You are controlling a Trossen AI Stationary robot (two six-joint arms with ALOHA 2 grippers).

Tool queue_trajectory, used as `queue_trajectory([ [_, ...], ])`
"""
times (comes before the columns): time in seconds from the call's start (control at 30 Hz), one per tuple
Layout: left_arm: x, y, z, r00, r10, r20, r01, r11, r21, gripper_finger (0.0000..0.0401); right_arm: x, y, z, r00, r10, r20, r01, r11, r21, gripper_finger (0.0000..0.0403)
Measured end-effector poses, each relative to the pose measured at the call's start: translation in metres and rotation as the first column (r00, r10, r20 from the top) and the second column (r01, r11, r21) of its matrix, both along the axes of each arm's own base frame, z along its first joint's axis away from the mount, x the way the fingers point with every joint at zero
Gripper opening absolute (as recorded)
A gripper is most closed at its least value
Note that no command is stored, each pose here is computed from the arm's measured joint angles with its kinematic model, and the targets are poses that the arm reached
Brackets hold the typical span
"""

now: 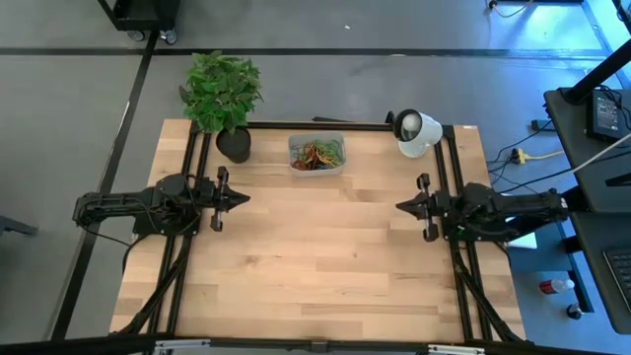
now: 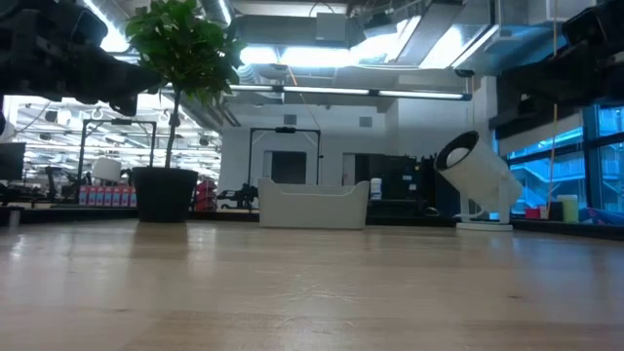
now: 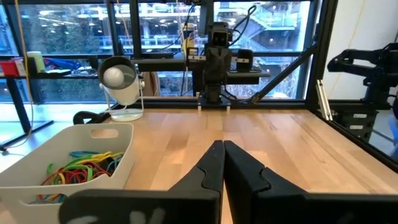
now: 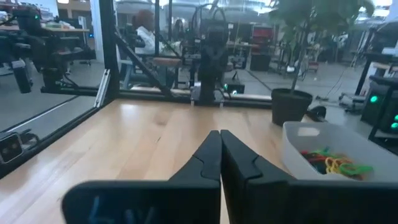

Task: Pick and place rubber bands into bin
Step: Return to Home Position

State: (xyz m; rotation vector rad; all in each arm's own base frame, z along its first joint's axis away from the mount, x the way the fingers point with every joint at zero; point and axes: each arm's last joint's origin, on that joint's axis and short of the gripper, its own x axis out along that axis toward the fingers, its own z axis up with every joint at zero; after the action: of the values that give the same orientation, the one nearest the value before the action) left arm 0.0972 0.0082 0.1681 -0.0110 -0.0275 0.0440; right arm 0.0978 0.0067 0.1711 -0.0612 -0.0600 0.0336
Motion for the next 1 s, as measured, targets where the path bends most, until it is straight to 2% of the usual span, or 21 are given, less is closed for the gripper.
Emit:
queue_trajectory([
  [0.2, 0.0002, 0.0003, -0.0003, 1.0, 0.009, -0.004, -0.009, 1.0, -0.001, 0.0004, -0.0002, -0.0004, 0.0027, 0.998, 0.057, 0.029, -0.056, 0.998, -0.026, 0.0],
  [0.3, 0.0002, 0.0004, -0.0003, 1.0, 0.012, -0.003, -0.012, 1.0, -0.001, 0.0004, 0.0, 0.0002, -0.0017, 0.996, 0.087, -0.016, -0.088, 0.996, -0.031, 0.0],
  [0.5, 0.0002, 0.0004, -0.0003, 1.0, 0.012, -0.004, -0.012, 1.0, -0.001, 0.0004, 0.0025, 0.0002, -0.0065, 0.994, 0.084, -0.073, -0.087, 0.996, -0.026, 0.0],
  [0.77, 0.0002, 0.0004, -0.0003, 1.0, 0.012, -0.004, -0.012, 1.0, -0.001, 0.0004, 0.0026, 0.0002, -0.0067, 0.994, 0.084, -0.076, -0.086, 0.996, -0.023, 0.0026],
  [1.0, 0.0002, 0.0003, -0.0003, 1.0, 0.012, -0.003, -0.012, 1.0, -0.001, 0.0004, 0.0026, 0.0002, -0.0067, 0.994, 0.084, -0.075, -0.086, 0.996, -0.023, 0.0032],
])
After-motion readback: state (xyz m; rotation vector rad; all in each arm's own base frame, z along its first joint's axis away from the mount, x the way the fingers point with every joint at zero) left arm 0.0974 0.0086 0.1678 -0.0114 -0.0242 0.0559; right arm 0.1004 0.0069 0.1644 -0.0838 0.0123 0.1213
